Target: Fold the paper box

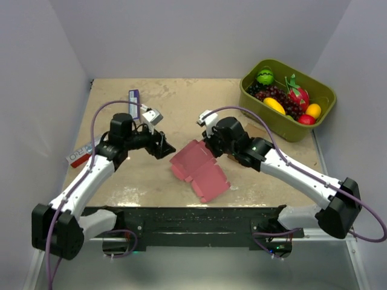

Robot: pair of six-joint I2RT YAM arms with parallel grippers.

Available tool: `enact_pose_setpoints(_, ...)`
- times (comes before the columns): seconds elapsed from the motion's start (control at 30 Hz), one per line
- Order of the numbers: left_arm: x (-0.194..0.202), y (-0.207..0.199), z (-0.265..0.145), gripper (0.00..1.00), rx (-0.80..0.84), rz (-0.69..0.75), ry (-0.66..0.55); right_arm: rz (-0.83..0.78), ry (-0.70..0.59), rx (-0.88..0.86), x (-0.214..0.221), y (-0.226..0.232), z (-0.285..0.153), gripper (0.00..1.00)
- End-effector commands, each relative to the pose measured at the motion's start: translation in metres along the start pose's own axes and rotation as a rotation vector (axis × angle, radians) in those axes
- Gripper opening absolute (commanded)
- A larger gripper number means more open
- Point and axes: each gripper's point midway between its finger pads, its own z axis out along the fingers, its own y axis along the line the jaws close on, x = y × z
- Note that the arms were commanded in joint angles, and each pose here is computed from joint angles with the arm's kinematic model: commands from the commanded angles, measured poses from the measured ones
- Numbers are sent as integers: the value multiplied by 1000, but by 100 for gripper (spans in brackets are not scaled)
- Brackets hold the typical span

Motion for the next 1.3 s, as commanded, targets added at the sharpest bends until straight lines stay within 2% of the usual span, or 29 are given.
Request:
enact_pose_setpoints(0.0, -41, 28, -31, 85, -275, 102, -183, 149, -204, 143, -30, -22, -12, 0)
enact_pose_setpoints(0.03, -44, 28, -36, 89, -296, 115, -212, 173, -224, 154, -28, -24, -17, 0)
enact_pose_setpoints(0.13, -39, 22, -32, 90, -257, 87, -211, 223, -312, 182, -36, -31, -34, 0)
enact_pose_setpoints(0.23, -31, 17, -27, 90, -219, 21, -192, 273, -410, 202, -50, -37, -58, 0)
enact_pose_setpoints(0.37, -26, 8, -27, 90, -192, -66, -241, 296, -478, 192, -60, -38, -79, 0)
enact_pose_setpoints(0.5, -22, -5, -28, 90, -135, -138, -328, 294, -485, 175, -61, -36, -87, 0)
enact_pose_setpoints(0.73, -28, -7, -21, 88, -86, -175, -365, 295, -506, 130, -64, -29, -96, 0)
enact_pose_setpoints(1.27, -31, 4, -8, 80, -85, -196, -354, 285, -523, 91, -65, -23, -101, 0)
